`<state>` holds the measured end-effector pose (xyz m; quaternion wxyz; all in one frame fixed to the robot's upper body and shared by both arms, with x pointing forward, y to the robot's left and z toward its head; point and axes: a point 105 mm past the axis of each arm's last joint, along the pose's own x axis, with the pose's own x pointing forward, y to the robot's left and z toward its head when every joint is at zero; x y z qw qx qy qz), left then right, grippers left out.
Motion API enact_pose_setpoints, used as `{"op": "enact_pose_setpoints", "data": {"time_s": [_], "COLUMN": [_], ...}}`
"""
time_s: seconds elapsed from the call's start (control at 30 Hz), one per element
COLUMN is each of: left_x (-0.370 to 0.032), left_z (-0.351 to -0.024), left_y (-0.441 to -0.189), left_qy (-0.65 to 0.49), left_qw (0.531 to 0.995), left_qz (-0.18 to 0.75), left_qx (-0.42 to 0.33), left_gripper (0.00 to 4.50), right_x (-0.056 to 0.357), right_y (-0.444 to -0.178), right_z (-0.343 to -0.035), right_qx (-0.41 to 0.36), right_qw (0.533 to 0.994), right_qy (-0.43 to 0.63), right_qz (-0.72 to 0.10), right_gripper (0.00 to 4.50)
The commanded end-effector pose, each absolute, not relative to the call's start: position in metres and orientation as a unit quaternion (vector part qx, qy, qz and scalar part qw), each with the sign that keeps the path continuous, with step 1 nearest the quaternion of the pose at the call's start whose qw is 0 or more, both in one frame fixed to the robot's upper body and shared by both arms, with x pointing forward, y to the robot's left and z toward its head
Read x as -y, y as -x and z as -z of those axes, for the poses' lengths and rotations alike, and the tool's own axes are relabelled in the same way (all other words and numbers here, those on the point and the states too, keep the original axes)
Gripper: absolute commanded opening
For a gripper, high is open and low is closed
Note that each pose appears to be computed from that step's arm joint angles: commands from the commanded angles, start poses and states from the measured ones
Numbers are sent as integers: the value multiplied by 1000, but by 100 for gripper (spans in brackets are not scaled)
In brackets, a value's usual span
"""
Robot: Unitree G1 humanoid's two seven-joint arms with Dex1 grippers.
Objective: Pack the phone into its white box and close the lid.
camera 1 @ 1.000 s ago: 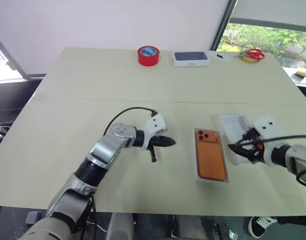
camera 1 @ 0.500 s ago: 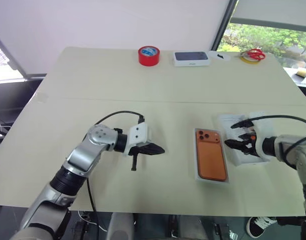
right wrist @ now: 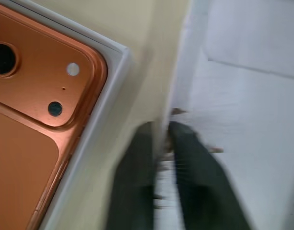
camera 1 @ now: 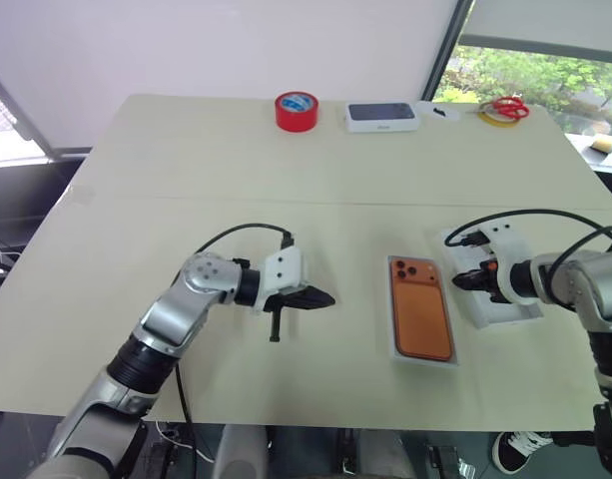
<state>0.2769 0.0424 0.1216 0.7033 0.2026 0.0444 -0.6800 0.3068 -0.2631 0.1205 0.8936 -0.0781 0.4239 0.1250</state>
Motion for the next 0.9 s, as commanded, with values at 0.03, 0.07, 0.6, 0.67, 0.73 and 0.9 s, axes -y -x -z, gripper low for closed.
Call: {"op": "enact_pose_setpoints", "data": {"time_s": [0.03, 0.07, 0.6, 0.67, 0.73, 0.9], "left_x": [-39, -40, -56, -55, -54, -49], "left_z": [-127, -127, -150, -152, -153, -151], "left_y": [-275, -275, -338, -343, -345, -344], "left_qy": [-213, -213, -172, -170, -172, -176], "left_qw": [700, 700, 801, 807, 807, 803], "left_qz": [682, 681, 573, 566, 565, 569], "left_qx": [-25, -26, 3, 6, 9, 12], "left_gripper": [0, 0, 0, 0, 0, 0], "right_x": [269, 269, 132, 109, 90, 67], "right_y": [-308, -308, -297, -288, -277, -257], "right_z": [-138, -140, -230, -220, -207, -196], "right_qx": [-405, -402, -170, -176, -196, -228], "right_qw": [906, 908, 873, 864, 851, 832], "right_qy": [49, 40, -333, -361, -397, -435], "right_qz": [-110, -108, -314, -304, -283, -258], "right_gripper": [3, 3, 3, 3, 3, 3]}}
